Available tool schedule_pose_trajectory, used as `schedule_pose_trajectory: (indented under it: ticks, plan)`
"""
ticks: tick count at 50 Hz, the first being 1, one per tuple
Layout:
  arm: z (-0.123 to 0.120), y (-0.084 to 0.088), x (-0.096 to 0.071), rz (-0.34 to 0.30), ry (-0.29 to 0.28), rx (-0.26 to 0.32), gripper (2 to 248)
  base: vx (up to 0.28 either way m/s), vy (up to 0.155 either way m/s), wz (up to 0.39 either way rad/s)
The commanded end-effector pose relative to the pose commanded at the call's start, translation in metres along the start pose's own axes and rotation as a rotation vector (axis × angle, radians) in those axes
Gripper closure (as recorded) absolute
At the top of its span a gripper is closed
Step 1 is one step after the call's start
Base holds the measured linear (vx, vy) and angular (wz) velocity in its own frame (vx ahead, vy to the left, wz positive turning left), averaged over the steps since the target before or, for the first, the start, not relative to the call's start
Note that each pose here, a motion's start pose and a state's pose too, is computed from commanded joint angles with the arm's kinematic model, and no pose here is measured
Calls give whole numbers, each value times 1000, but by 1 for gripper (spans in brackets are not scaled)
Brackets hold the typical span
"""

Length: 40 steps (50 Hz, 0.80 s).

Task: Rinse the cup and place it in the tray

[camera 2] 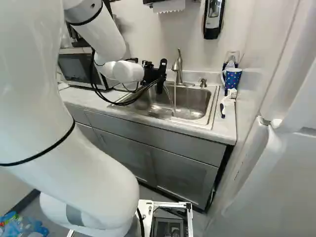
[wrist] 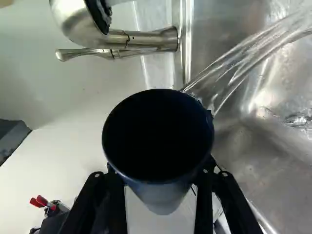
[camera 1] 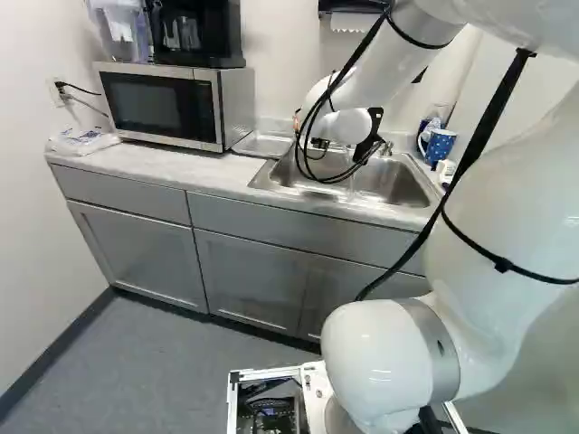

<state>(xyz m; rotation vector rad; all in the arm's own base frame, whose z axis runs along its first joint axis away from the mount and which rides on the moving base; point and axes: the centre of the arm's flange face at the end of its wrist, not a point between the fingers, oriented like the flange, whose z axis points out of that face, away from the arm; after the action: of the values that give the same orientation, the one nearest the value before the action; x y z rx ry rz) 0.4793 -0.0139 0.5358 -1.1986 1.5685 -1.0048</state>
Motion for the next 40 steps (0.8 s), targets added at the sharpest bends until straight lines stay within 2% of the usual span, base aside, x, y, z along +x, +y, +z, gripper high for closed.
schedule_pose_trajectory:
  ticks: [40]
  plan:
    - [0,0,0,0,0,0,126,0,0,0]
